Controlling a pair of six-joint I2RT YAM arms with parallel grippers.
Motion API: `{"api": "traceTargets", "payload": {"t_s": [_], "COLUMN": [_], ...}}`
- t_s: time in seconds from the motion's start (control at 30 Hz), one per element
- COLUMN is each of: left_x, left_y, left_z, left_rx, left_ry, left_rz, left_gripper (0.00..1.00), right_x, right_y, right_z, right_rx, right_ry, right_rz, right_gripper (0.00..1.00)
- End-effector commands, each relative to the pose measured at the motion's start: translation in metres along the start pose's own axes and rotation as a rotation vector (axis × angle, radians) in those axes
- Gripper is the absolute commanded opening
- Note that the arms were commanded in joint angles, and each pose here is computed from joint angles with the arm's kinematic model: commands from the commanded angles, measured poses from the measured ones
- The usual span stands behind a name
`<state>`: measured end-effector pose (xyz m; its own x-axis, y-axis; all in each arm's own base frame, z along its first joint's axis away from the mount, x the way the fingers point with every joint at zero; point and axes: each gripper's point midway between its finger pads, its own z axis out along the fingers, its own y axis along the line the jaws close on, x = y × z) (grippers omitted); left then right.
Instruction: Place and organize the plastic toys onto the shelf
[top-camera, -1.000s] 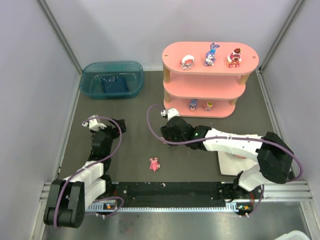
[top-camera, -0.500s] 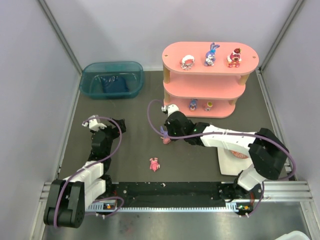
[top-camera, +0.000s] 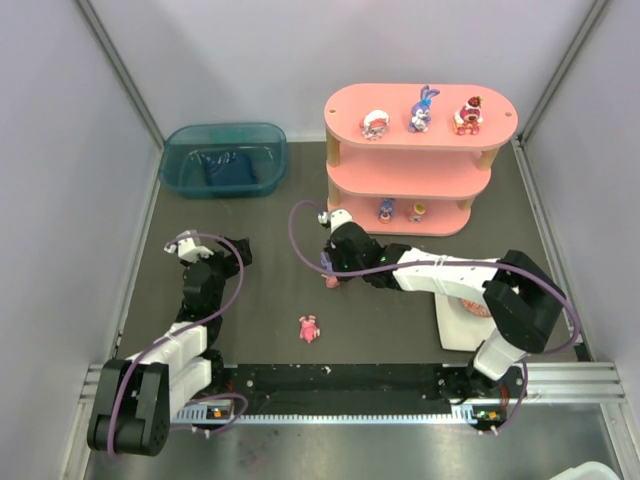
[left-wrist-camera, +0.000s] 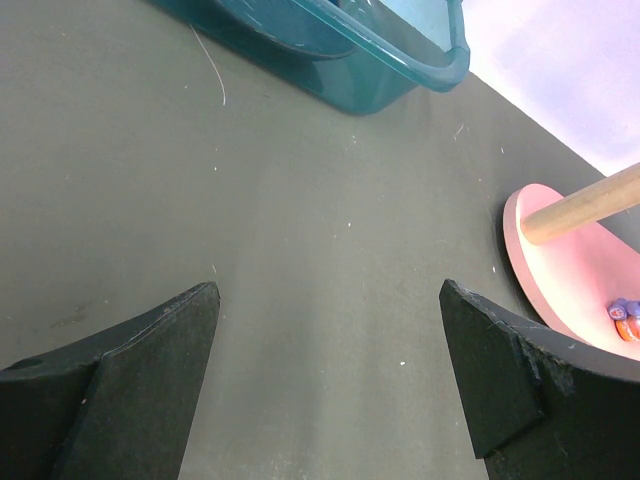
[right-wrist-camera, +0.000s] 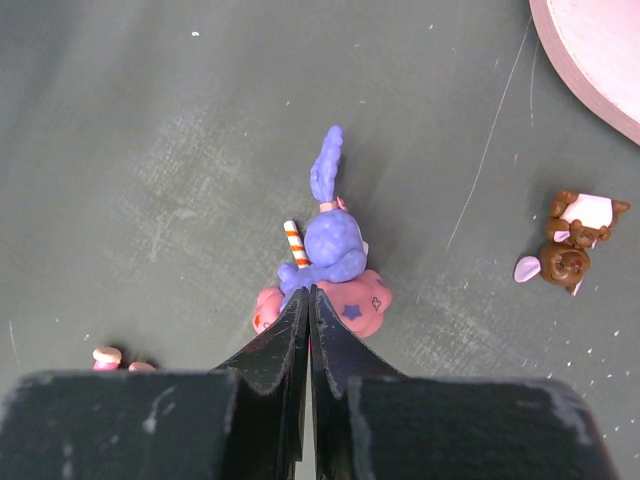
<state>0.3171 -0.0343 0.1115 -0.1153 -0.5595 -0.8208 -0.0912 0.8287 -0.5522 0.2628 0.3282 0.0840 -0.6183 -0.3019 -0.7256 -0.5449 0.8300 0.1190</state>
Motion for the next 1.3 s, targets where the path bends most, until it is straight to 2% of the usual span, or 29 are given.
{"api": "traceTargets", "payload": {"t_s": [0.0, 0.43, 0.93, 1.27], "left_x": [-0.018, -0.017, -0.017, -0.017], "left_y": [-0.011, -0.011, -0.011, -0.011], "left_z": [0.003, 0.004, 0.005, 0.004], "left_rx": [0.034, 0.034, 0.034, 0.035], "left_ry": [-0.059, -0.055, -0.053, -0.054], "left_rz": [0.0, -0.001, -0.004, -0.004], "left_gripper": [0.97, 0.97, 0.97, 0.97], "right_x": [-0.026, 0.0, 0.048, 0.052], "right_y": [0.007, 0.004, -0.011, -0.014], "right_z": [0.004, 0.004, -0.02, -0.037], "right_rx": [-0.021, -0.032, -0.029, -0.031], "right_ry": [-0.066, -0.008, 0.052, 0.048], "right_rz": [0.002, -0.003, 0.046, 0.048], "right_gripper": [0.0, 0.0, 0.0, 0.0]}}
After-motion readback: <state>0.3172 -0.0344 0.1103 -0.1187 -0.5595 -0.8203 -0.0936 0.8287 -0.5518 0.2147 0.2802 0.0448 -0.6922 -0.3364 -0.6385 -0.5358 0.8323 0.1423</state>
